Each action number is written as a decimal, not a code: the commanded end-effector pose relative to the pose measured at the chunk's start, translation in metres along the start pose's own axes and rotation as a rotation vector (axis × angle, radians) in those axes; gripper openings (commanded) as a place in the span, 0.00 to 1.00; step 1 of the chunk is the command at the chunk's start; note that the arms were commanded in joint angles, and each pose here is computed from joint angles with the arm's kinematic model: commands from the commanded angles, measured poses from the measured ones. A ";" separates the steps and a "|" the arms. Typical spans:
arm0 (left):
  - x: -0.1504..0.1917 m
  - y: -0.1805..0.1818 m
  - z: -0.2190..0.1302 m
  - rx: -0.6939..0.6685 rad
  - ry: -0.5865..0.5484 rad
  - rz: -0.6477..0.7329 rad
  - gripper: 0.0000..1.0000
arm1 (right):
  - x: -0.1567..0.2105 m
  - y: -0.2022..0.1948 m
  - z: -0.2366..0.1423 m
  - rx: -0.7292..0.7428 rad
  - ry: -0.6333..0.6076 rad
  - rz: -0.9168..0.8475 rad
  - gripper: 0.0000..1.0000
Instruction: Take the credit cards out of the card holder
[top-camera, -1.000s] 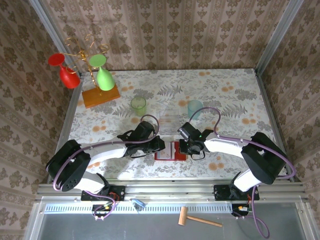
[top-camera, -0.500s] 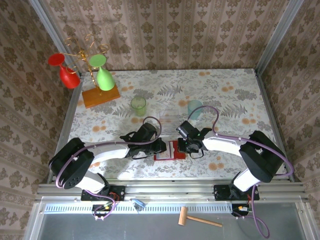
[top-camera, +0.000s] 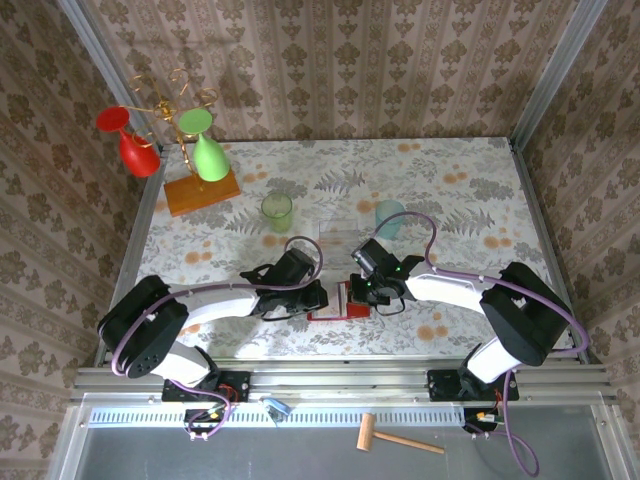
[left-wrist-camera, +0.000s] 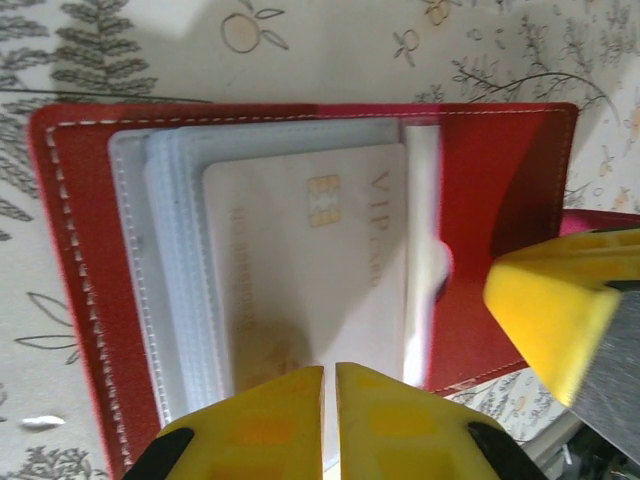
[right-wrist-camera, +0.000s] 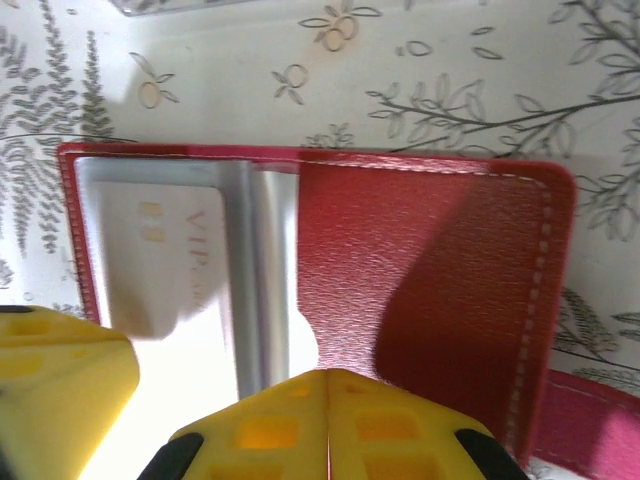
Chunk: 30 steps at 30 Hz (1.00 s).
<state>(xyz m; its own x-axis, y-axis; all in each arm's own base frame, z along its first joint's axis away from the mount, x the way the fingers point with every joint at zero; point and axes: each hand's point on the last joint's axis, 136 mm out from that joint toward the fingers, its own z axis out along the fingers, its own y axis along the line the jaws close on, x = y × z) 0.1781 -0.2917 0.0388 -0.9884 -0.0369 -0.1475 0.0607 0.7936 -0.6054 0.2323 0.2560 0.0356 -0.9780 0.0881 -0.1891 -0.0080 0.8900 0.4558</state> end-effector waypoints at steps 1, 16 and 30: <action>0.001 0.010 0.002 -0.058 0.008 0.025 0.12 | -0.006 0.014 0.002 -0.054 0.007 0.010 0.07; 0.001 0.025 -0.001 -0.123 0.013 0.029 0.12 | 0.015 -0.048 0.026 0.217 0.088 0.033 0.04; -0.012 0.019 0.003 -0.118 -0.003 0.033 0.12 | 0.003 -0.047 0.016 0.242 0.053 0.028 0.04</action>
<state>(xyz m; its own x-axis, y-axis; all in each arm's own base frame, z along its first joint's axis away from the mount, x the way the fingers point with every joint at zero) 0.1882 -0.2847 0.0322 -0.9845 -0.0196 -0.1744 0.0799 0.8348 -0.5447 0.2385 0.2541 0.0169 -0.9847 0.0910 -0.1489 0.0272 0.9230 0.3839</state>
